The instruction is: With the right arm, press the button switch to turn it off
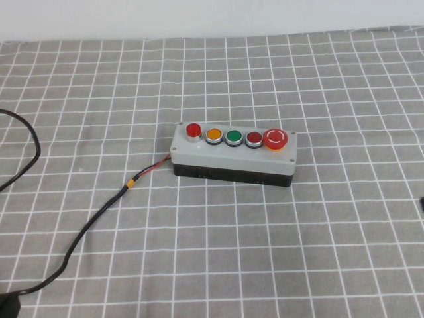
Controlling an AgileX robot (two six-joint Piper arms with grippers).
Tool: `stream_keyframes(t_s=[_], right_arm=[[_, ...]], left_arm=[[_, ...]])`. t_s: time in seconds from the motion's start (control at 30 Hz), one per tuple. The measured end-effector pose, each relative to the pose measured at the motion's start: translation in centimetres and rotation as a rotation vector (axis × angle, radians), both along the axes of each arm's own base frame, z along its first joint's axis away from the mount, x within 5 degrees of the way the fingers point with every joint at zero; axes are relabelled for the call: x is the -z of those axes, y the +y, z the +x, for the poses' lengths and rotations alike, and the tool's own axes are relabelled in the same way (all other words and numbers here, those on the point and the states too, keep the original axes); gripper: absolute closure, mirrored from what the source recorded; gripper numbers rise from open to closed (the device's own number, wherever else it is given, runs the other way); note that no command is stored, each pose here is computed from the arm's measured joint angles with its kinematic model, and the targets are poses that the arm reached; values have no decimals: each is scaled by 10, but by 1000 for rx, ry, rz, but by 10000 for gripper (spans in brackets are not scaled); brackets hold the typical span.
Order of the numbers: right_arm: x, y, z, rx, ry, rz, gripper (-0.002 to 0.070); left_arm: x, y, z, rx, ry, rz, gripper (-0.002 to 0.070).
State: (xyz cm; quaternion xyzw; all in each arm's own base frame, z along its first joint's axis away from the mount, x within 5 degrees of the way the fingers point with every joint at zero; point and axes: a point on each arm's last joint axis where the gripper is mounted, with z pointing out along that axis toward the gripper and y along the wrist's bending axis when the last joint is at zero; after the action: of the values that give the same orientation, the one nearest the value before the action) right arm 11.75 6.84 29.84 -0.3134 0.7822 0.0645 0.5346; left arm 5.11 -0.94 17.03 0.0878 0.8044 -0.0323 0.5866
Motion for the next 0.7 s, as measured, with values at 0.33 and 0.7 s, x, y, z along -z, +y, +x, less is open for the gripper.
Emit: stream_keyframes(t_s=[0.33, 0.7], right_arm=[[57, -44, -36, 251, -149, 195, 692], [111, -59, -62, 407, -207, 325, 692]], left_arm=[[0, 0, 0, 0, 0, 0, 678], [0, 0, 0, 0, 0, 0, 678]])
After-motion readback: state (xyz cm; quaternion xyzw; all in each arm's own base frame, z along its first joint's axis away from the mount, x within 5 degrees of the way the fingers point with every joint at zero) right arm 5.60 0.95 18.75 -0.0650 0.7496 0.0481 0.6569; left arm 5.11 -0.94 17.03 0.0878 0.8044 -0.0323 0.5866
